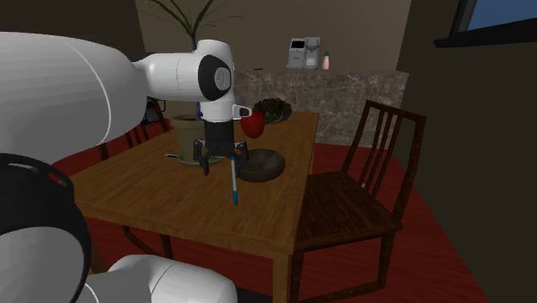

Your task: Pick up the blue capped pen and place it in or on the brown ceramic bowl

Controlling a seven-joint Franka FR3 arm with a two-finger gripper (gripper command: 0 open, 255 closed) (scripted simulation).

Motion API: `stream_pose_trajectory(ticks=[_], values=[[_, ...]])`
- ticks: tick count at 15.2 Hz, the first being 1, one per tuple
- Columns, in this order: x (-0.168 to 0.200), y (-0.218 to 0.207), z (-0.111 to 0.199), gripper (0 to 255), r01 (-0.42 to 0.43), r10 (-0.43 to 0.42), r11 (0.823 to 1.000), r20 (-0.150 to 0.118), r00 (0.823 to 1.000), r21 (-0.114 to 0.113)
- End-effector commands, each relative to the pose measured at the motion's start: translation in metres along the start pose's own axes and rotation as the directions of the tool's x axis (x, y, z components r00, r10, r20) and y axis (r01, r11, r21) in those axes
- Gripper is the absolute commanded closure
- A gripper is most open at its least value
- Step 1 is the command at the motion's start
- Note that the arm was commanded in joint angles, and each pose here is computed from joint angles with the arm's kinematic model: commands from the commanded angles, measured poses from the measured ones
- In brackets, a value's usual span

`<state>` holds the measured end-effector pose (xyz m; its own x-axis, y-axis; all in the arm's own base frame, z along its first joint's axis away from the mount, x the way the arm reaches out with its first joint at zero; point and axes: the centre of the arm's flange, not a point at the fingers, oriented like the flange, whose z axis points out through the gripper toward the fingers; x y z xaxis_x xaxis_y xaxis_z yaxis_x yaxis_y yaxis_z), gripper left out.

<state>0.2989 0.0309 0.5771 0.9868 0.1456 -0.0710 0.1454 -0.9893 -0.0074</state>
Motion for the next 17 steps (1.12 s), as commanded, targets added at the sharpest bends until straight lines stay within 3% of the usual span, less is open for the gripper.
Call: stream_pose_trajectory(ticks=[1,11,17], values=[[0.000,0.000,0.000,0,0.000,0.000,1.000,0.000,1.000,0.000],[-0.085,0.053,-0.094,0,-0.062,0.062,0.998,-0.070,0.996,-0.003],[-0.084,0.054,-0.069,0,-0.063,0.062,0.998,-0.071,0.996,-0.003]])
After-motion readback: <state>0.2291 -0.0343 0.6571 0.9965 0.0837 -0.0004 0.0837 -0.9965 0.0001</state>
